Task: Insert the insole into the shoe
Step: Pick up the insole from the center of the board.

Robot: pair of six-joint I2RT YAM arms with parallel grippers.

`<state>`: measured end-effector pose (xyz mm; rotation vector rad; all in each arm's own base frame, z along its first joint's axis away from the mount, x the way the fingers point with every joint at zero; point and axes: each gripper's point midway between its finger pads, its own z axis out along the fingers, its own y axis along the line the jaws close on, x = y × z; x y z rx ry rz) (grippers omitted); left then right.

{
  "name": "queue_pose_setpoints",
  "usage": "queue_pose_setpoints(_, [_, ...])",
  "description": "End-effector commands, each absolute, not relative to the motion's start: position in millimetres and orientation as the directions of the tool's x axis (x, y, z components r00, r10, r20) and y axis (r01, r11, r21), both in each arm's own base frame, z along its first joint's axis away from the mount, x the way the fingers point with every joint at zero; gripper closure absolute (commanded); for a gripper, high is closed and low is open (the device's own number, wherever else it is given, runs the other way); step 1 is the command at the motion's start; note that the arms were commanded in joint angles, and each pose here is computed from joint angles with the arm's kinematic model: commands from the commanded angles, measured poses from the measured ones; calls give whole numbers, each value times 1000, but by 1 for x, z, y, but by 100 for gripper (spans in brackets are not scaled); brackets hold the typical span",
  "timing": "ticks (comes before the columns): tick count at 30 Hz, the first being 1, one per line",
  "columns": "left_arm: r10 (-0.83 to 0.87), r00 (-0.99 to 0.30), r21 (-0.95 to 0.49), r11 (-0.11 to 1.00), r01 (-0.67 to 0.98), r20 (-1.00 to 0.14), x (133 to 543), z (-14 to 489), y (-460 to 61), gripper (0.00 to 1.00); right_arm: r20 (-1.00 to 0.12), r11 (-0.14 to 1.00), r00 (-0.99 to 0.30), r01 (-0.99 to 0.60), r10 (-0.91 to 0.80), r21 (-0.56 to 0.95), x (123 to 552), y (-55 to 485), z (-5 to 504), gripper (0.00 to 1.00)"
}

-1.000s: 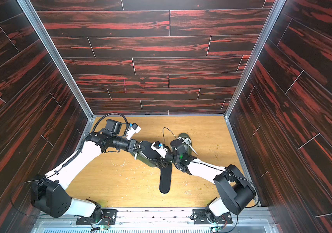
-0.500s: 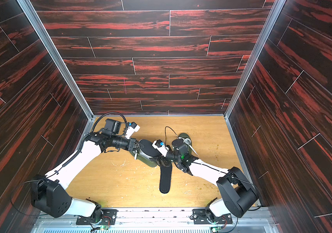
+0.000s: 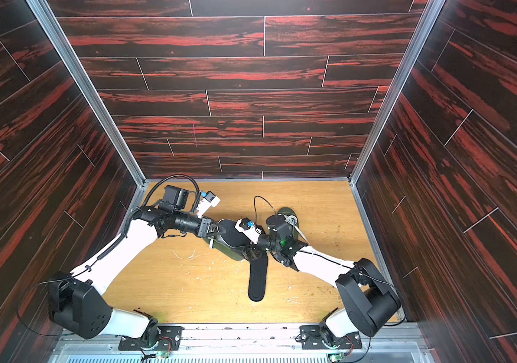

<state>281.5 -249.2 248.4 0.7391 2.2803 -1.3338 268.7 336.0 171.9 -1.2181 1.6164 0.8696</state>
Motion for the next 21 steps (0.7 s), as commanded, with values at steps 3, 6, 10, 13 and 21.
queue_pose_setpoints(3, [250,-791,-648,464,604,-558,287,242,-243,100,-953,286,-72,-958,-294,-16,273,335,185,28])
queue_pose_setpoints(6, [240,-799,-641,491,590,-551,292,238,-240,100,-952,307,-77,-951,-297,-19,274,332,184,31])
queue_pose_setpoints(10, [237,-803,-630,516,581,-546,297,232,-239,100,-953,312,-90,-950,-288,-5,273,330,185,37])
queue_pose_setpoints(13, [228,-808,-607,558,566,-544,304,228,-234,83,-952,328,-115,-945,-283,16,275,330,186,40])
queue_pose_setpoints(21, [171,-815,-523,690,500,-554,319,225,-214,55,-870,397,-286,-911,-402,116,282,324,152,49])
